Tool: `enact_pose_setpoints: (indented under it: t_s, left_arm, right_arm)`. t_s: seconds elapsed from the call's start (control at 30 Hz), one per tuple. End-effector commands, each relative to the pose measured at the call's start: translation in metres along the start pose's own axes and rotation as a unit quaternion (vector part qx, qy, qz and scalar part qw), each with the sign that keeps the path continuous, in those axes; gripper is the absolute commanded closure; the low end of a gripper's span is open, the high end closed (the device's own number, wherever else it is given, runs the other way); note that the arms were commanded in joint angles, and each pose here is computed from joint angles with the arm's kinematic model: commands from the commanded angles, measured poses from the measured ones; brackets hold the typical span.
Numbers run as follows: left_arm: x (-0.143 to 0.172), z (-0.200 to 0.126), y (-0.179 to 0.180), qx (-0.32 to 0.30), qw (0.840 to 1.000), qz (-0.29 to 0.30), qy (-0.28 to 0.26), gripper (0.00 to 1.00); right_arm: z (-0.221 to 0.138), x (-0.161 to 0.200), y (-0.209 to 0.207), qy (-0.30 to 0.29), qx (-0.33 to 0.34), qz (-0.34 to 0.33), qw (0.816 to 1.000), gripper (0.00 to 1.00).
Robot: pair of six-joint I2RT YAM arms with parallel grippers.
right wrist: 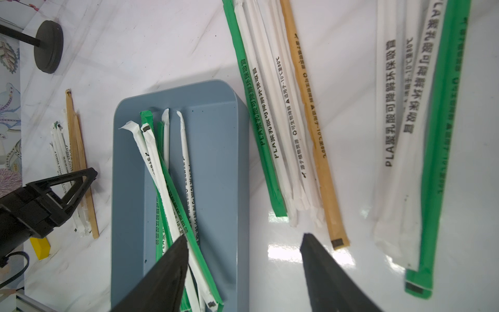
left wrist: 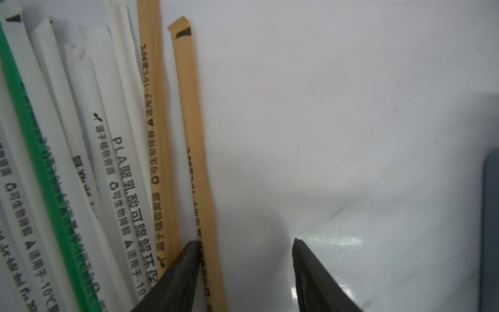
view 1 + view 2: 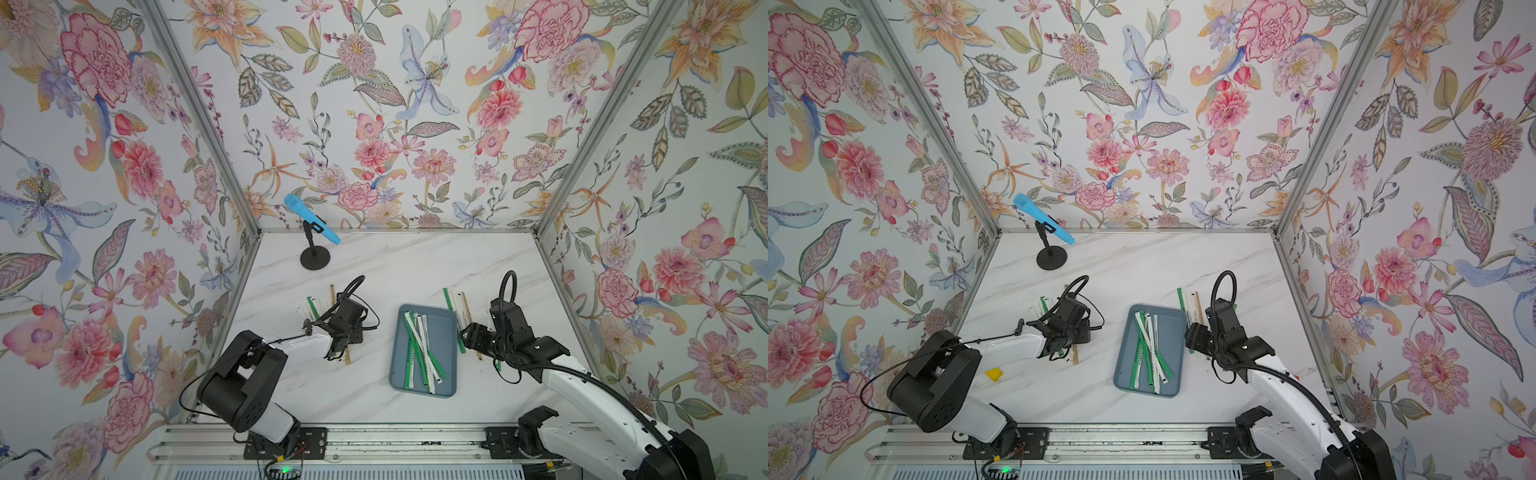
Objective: Put the straws into the storage box
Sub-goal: Pick up the straw from the center of the board.
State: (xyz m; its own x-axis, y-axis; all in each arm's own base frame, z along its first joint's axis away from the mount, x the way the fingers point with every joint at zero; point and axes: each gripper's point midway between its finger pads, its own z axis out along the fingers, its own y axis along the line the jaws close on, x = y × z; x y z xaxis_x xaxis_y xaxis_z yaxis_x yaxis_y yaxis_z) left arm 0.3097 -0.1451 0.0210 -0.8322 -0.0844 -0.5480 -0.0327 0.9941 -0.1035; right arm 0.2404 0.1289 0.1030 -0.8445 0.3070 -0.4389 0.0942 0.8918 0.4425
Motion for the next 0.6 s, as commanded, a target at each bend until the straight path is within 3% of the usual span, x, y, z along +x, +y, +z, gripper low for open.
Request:
enact_pose_setpoints:
  t_s: [0.0, 0.17, 0.3, 0.57]
  left_arm:
    - [0.002, 0.005, 0.005, -0.008, 1.0, 0.003, 0.003, 0.47]
    - [0.008, 0.011, -0.001, 0.005, 1.0, 0.009, 0.017, 0.79]
    - [0.004, 0.007, -0.014, 0.025, 1.0, 0.012, 0.006, 0.94]
    - [-0.032, -0.04, -0.069, 0.108, 0.992, 0.011, -0.059, 1.0]
  right_arm:
    - [-0.001, 0.007, -0.008, 0.011, 0.008, -0.003, 1.0, 0.32]
    - [-0.001, 0.006, -0.009, 0.009, 0.009, -0.002, 1.0, 0.32]
    - [-0.002, 0.005, -0.008, 0.006, 0.007, -0.002, 1.0, 0.32]
    - [-0.003, 0.004, -0.007, 0.006, 0.004, -0.001, 1.0, 0.32]
